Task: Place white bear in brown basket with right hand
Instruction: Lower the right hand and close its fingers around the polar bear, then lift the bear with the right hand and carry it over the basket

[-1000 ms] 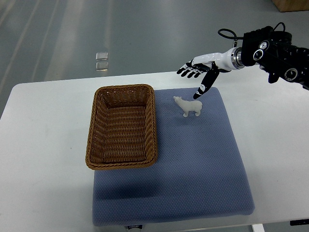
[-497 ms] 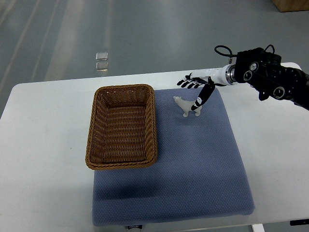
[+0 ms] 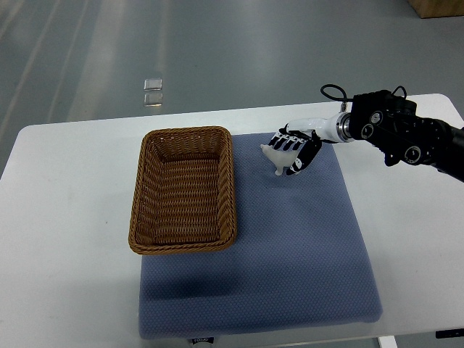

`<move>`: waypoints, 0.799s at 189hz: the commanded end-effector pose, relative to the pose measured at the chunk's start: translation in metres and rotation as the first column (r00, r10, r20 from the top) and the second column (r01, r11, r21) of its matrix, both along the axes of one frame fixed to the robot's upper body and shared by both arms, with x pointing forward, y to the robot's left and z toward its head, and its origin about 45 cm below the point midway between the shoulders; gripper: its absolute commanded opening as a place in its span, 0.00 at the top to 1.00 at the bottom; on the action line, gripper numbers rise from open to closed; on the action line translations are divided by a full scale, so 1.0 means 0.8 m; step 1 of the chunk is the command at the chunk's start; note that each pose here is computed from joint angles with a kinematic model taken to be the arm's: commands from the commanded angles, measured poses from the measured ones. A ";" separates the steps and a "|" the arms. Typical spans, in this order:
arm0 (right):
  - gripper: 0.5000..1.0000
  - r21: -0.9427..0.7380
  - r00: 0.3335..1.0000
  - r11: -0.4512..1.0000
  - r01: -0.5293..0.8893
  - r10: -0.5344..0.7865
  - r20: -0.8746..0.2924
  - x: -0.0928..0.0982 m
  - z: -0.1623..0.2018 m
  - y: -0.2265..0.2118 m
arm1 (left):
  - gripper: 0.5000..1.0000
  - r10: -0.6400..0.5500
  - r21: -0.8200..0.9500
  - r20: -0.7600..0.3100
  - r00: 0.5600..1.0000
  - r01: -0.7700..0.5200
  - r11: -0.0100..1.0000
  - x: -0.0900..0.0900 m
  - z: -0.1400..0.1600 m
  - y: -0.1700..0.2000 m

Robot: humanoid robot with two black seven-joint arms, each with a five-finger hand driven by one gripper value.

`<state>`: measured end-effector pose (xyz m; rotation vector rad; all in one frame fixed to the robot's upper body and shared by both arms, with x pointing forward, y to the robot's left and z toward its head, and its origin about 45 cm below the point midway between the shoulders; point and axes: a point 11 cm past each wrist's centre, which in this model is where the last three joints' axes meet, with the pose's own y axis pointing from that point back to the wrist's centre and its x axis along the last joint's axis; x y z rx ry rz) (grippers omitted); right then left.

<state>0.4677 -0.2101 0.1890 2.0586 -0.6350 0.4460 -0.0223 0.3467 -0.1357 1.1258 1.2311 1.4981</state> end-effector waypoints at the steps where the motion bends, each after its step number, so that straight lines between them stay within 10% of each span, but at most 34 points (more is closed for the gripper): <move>1: 0.43 -0.007 1.000 1.000 0.004 -0.004 0.007 0.000 -0.003 -0.002 | 0.00 0.000 0.001 0.000 1.000 0.000 1.000 0.000 0.000 0.000; 85: 1.00 -0.015 0.999 1.000 0.010 -0.010 0.036 -0.002 -0.011 0.002 | 0.00 0.000 0.001 0.000 1.000 0.000 1.000 0.000 0.000 0.000; 151: 1.00 -0.013 0.995 0.999 -0.050 0.051 0.086 0.021 0.065 0.007 | 0.00 0.000 0.002 -0.001 1.000 0.000 1.000 0.000 0.000 0.001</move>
